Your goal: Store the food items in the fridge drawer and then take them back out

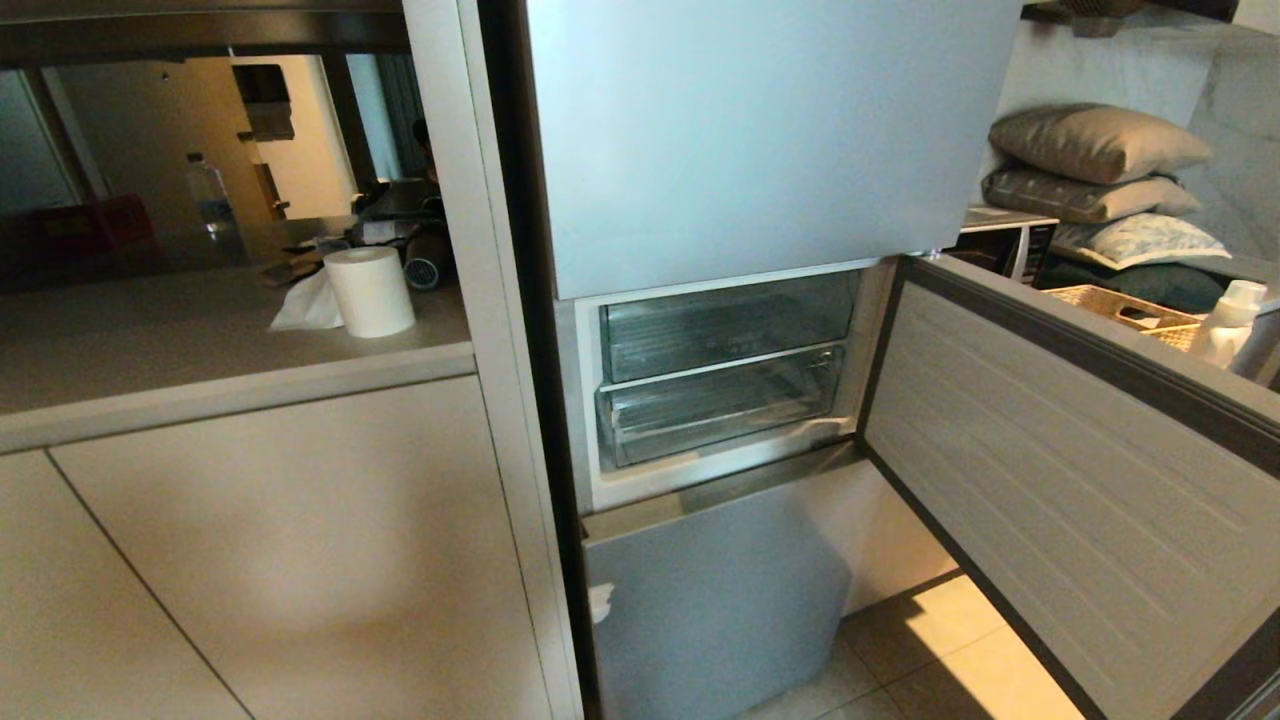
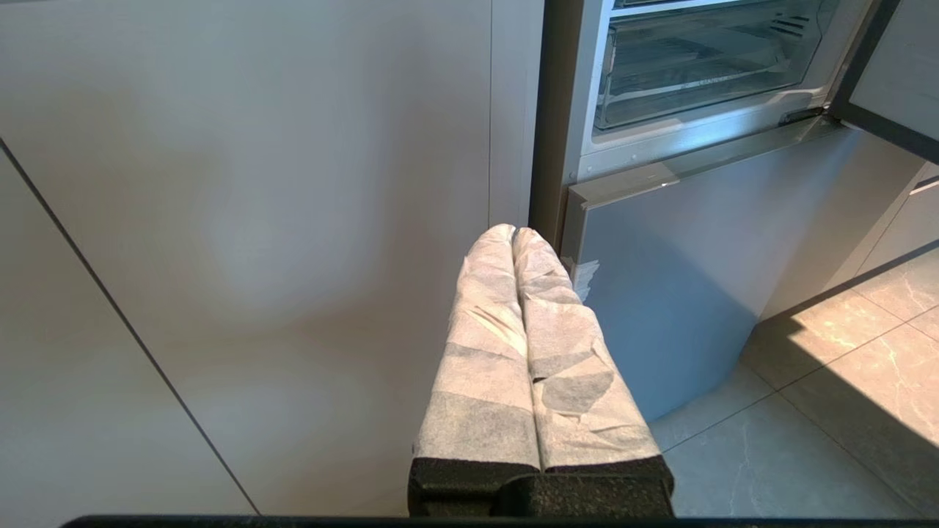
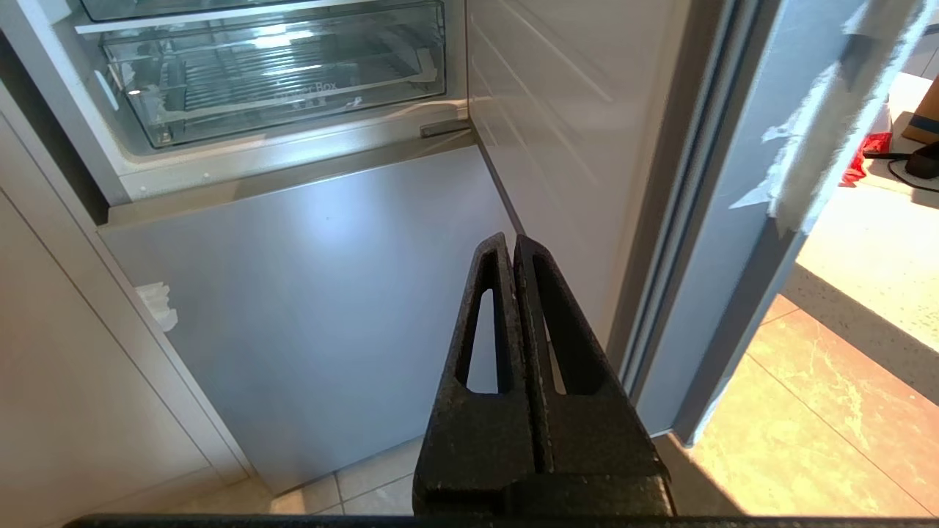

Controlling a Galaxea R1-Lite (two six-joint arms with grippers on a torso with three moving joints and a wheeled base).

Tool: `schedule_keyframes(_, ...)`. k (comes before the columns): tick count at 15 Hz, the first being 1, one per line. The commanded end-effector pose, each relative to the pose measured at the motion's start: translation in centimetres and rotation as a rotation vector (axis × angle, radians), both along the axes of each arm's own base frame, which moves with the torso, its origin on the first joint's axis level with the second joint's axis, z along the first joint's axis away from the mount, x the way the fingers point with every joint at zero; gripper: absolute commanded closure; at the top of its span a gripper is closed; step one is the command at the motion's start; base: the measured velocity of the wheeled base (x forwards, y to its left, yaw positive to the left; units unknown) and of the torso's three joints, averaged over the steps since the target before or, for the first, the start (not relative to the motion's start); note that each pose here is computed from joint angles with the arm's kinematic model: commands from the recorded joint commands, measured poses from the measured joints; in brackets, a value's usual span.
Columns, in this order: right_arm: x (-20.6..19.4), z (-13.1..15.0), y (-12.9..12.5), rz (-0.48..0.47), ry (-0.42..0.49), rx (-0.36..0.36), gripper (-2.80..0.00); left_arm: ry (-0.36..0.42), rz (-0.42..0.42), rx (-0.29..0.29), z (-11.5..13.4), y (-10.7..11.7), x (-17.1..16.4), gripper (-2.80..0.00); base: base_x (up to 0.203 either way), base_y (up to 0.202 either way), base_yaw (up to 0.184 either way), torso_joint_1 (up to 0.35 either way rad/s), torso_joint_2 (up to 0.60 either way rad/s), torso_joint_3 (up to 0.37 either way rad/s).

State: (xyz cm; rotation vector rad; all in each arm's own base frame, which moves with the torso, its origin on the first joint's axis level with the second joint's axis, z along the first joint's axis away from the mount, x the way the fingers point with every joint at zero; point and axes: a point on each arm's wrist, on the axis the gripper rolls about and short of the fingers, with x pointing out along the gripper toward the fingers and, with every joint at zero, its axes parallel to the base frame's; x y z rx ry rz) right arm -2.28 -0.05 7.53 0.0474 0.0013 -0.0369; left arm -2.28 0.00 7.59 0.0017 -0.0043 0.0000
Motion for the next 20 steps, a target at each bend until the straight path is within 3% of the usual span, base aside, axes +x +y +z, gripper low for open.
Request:
schedule_keyframes(1, 0.0, 0.0, 0.0, 0.001, 0.001, 0.0, 0.0, 0.0, 0.0, 0.0, 0.0, 0.0, 0.0, 0.0, 0.0, 0.0, 0.0, 0.0, 0.0, 0.0)
schedule_keyframes(5, -0.3, 1.4, 0.0, -0.004, -0.01, -0.006, 0.0, 0.0, 0.0, 0.0, 0.0, 0.0, 0.0, 0.0, 0.0, 0.0, 0.0, 0.0, 0.0, 0.0)
schedule_keyframes(9, 1.5, 5.9, 0.0, -0.023, 0.167, 0.079, 0.0, 0.0, 0.0, 0.0, 0.0, 0.0, 0.0, 0.0, 0.0, 0.0, 0.0, 0.0, 0.0, 0.0)
schedule_keyframes(14, 8.0, 9.1, -0.2, -0.053, 0.319, 0.119, 0.0, -0.002, 0.0, 0.0, 0.0, 0.0, 0.0, 0.0, 0.0, 0.0, 0.0, 0.0, 0.0, 0.0)
schedule_keyframes(20, 15.6, 10.3, -1.0, -0.222, 0.317, 0.111, 0.0, 0.0, 0.0, 0.0, 0.0, 0.0, 0.0, 0.0, 0.0, 0.0, 0.0, 0.0, 0.0, 0.0)
